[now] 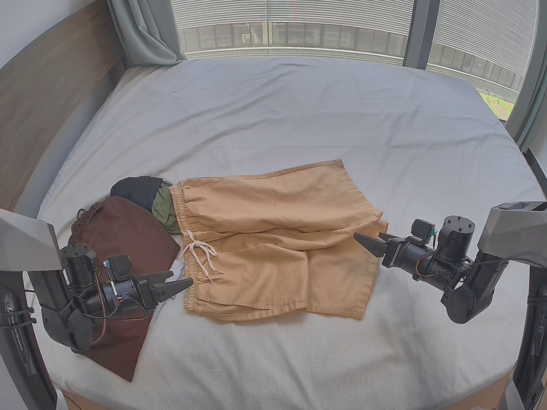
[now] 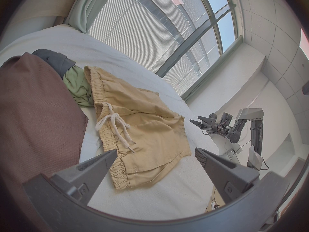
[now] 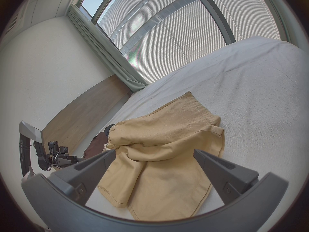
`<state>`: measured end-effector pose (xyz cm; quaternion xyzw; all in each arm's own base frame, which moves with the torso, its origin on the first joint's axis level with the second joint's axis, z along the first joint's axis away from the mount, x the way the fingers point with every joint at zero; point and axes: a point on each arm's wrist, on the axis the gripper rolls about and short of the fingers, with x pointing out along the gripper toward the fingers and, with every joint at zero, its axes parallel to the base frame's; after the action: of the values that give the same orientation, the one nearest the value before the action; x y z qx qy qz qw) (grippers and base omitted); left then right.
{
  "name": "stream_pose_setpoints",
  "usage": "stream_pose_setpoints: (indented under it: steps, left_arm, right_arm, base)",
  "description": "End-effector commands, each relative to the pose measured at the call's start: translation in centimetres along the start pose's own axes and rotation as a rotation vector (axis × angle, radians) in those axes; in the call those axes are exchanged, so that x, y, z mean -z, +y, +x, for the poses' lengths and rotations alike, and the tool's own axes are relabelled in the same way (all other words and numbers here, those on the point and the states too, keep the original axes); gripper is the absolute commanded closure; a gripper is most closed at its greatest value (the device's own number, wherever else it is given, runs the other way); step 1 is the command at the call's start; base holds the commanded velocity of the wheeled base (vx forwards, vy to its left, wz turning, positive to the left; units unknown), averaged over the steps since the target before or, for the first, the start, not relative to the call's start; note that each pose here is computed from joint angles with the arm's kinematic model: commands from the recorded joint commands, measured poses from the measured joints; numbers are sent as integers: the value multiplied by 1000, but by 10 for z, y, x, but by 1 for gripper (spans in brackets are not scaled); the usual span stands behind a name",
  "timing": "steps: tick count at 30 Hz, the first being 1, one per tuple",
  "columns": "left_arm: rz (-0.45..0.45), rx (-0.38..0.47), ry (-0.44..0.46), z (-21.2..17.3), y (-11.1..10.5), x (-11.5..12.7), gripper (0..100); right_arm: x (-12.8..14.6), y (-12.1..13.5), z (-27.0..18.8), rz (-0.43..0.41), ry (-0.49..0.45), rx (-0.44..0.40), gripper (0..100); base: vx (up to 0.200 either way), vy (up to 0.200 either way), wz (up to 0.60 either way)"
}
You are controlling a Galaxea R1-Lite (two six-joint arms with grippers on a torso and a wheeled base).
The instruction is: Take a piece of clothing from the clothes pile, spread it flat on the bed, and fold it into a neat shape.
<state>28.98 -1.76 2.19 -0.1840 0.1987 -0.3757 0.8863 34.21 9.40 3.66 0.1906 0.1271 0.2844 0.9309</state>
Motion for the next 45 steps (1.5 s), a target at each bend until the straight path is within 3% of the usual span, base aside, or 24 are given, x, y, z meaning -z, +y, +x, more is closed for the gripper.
stream_pose_setpoints:
  steps: [1,21,45]
  left_arm:
    - [-23,-8,21,2,5,8,0]
    - [-92,-44,74,13,35,36,0]
    - [-145,-57,127,40,42,59,0]
  right_arm:
    - [2,-1,1,1,3,2,0]
    - [2,-2,1,-12,3,4,0]
    - [3,-2,2,-21,-12,-6,0]
  base:
    - [0,0,0]
    - [0,0,0]
    - [0,0,0]
